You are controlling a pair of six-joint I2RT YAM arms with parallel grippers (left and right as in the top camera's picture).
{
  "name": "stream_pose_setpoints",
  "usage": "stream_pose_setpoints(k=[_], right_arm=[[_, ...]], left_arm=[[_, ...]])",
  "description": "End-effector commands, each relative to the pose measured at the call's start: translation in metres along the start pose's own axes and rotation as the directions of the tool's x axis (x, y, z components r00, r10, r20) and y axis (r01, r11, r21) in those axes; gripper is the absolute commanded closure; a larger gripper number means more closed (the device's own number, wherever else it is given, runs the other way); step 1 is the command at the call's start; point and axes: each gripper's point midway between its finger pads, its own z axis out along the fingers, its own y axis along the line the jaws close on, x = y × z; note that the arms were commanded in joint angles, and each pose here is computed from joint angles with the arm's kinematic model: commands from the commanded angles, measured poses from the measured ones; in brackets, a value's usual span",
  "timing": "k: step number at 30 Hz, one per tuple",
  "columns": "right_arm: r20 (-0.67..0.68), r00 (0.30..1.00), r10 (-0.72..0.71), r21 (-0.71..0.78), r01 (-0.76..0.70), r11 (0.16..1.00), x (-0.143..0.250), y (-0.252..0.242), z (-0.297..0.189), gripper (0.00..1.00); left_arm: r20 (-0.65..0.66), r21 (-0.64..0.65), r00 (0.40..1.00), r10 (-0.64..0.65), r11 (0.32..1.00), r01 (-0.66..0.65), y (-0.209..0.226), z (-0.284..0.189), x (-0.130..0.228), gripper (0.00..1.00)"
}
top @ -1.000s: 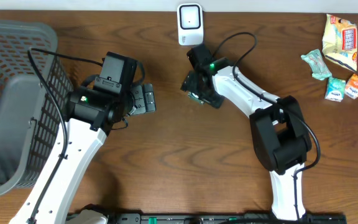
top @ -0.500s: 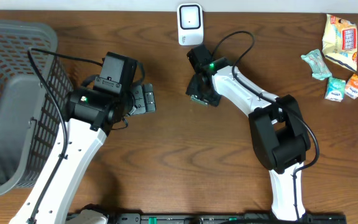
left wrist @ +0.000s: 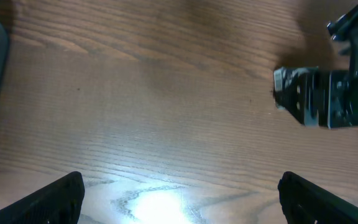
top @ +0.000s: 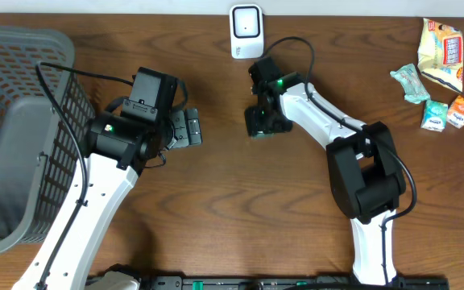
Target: Scan the item barcode
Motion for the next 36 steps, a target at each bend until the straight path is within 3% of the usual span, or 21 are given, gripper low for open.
stream_pose_setpoints(k=[1,5,7,9,10,19,36], right_arm=[[0.037,0.968,-0.250,-0.016,0.251,0.968,-0.004,-0.003,-0.029,0.36],[0.065,0.922,-0.381,0.031,0.380,0.924,-0.007,-0.014,-0.055,0.34],[0.080,0.914,-0.397,0.073,0.392,0.917,-0.011,-0.021,-0.065,0.22],[0.095,0.913,-0.397,0.109,0.387,0.916,-0.015,-0.026,-0.073,0.04],[0.101,0.912,-0.397,0.122,0.384,0.915,-0.016,-0.027,-0.075,0.01],[0.109,0.965,-0.237,-0.023,0.241,0.970,-0.010,-0.006,-0.068,0.01],[0.079,0.980,-0.184,-0.089,0.191,0.978,-0.002,0.007,-0.064,0.01]], left_arm=[[0.013,0.014,1.000,0.008,1.000,-0.008,-0.004,-0.004,-0.004,0.02],[0.013,0.014,1.000,0.008,1.000,-0.008,-0.004,-0.004,-0.004,0.02],[0.013,0.014,1.000,0.008,1.000,-0.008,-0.004,-0.004,-0.004,0.02],[0.013,0.014,1.000,0.008,1.000,-0.008,-0.004,-0.004,-0.004,0.02],[0.013,0.014,1.000,0.008,1.000,-0.008,-0.004,-0.004,-0.004,0.02],[0.013,0.014,1.000,0.008,1.000,-0.008,-0.004,-0.004,-0.004,0.02],[0.013,0.014,1.000,0.008,1.000,-0.008,-0.004,-0.004,-0.004,0.02]])
